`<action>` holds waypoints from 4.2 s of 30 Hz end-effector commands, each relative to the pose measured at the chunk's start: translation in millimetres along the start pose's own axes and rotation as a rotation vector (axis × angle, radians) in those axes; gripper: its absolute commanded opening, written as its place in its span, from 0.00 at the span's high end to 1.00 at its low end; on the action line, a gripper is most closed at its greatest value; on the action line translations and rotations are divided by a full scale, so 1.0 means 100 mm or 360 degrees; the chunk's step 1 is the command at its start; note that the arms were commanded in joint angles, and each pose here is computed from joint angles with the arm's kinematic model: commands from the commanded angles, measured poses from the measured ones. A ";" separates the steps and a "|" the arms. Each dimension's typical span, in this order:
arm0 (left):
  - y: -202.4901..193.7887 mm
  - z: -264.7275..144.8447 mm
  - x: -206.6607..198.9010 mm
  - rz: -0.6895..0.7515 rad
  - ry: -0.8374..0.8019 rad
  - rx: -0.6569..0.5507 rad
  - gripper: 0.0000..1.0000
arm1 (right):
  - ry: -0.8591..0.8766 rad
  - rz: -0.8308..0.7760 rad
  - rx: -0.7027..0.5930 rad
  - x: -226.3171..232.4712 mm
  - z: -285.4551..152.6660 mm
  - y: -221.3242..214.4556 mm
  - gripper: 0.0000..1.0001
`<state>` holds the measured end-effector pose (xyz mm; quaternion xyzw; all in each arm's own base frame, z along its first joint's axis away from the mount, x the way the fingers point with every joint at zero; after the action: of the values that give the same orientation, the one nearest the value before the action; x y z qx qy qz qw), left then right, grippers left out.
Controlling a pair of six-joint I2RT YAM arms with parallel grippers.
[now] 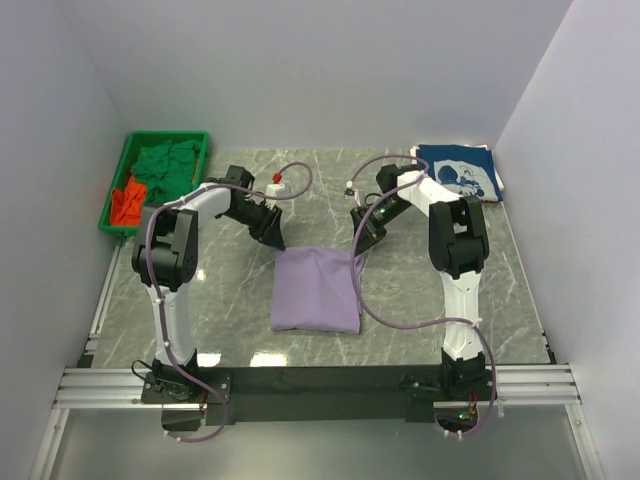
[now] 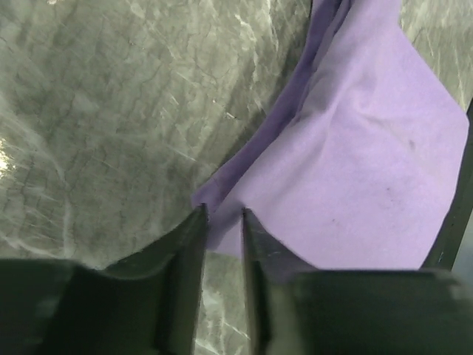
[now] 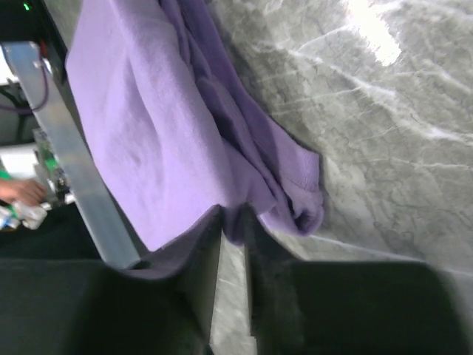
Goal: Fold and stack the t-shirts
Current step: Fold the tshirt
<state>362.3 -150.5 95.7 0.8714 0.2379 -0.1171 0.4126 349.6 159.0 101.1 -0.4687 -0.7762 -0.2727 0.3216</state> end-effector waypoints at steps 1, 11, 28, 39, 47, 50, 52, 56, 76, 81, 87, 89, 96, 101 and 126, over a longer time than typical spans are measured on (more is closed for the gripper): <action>0.11 -0.02 0.00 0.0018 -0.0028 -0.0059 0.71 | -0.0024 -0.0114 -0.0024 0.22 -0.18 -0.01 0.82; 0.21 -0.10 -0.04 0.0072 -0.0033 -0.0112 0.99 | -0.0202 -0.0138 -0.0036 0.40 -0.53 0.03 1.00; 0.16 0.04 0.41 -0.0114 0.0340 -0.0048 0.99 | -0.0765 0.0059 -0.0189 -0.55 -0.30 0.66 1.00; 0.54 -0.34 0.41 -0.0155 0.0430 -0.0340 0.71 | -0.0741 0.0000 -0.0466 -0.26 -0.60 0.92 0.68; 0.69 -0.56 -0.35 -0.0336 0.0233 -0.0517 0.58 | -0.0282 -0.0129 -0.0602 0.58 -0.94 0.44 0.58; 0.53 -0.45 -0.66 -0.0300 0.0186 -0.0438 0.46 | -0.0120 -0.0023 -0.0424 0.63 -0.78 0.14 0.58; 0.39 -0.37 -0.81 -0.0329 0.0150 -0.0338 0.46 | -0.0072 0.0089 -0.0306 0.57 -0.65 -0.06 0.60; 0.39 -0.25 -0.97 -0.0545 -0.0078 -0.0443 0.53 | 0.0040 0.0217 -0.0274 0.51 -0.43 -0.22 0.62; 0.54 0.51 0.55 -0.0915 0.0048 -0.0485 0.74 | 0.0046 0.0769 -0.0554 -0.62 0.11 0.82 0.78; 0.70 0.30 0.77 -0.0702 0.0106 -0.0502 0.73 | 0.0039 0.0636 -0.0744 -0.52 -0.26 1.14 0.78; 0.87 -0.12 0.10 -0.0580 -0.0003 -0.0647 0.67 | 0.0259 0.0463 -0.0807 0.28 -0.58 0.84 0.73; 0.98 -0.23 -0.22 -0.0586 -0.0059 -0.0739 0.67 | 0.0294 0.0463 -0.0749 0.44 -0.51 0.56 0.73; 0.51 0.30 -0.78 -0.0942 -0.0287 -0.0692 0.62 | 0.0275 0.0570 -0.0524 0.39 0.04 -0.02 0.72; 0.21 0.70 -0.52 -0.1135 -0.0237 -0.0530 0.64 | 0.0168 0.0689 -0.0383 0.00 0.33 -0.14 0.73; 0.45 0.34 -0.91 -0.0926 -0.0316 -0.0541 0.66 | 0.0390 0.0692 -0.0482 0.48 0.25 -0.33 0.64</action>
<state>318.7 -220.6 150.6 0.6811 0.4424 -0.2500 0.5272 306.1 185.4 139.0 -0.6208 -0.5769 -0.3857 0.3647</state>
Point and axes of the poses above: each gripper's point midway between its finger pads, its own z axis out along the fingers, its own x axis along the line the jaws close on, y = z × x, the point moved 7 cm from there along -z, back along the fingers, and after that the axes turned 12 degrees about z, right-handed, at the moved point
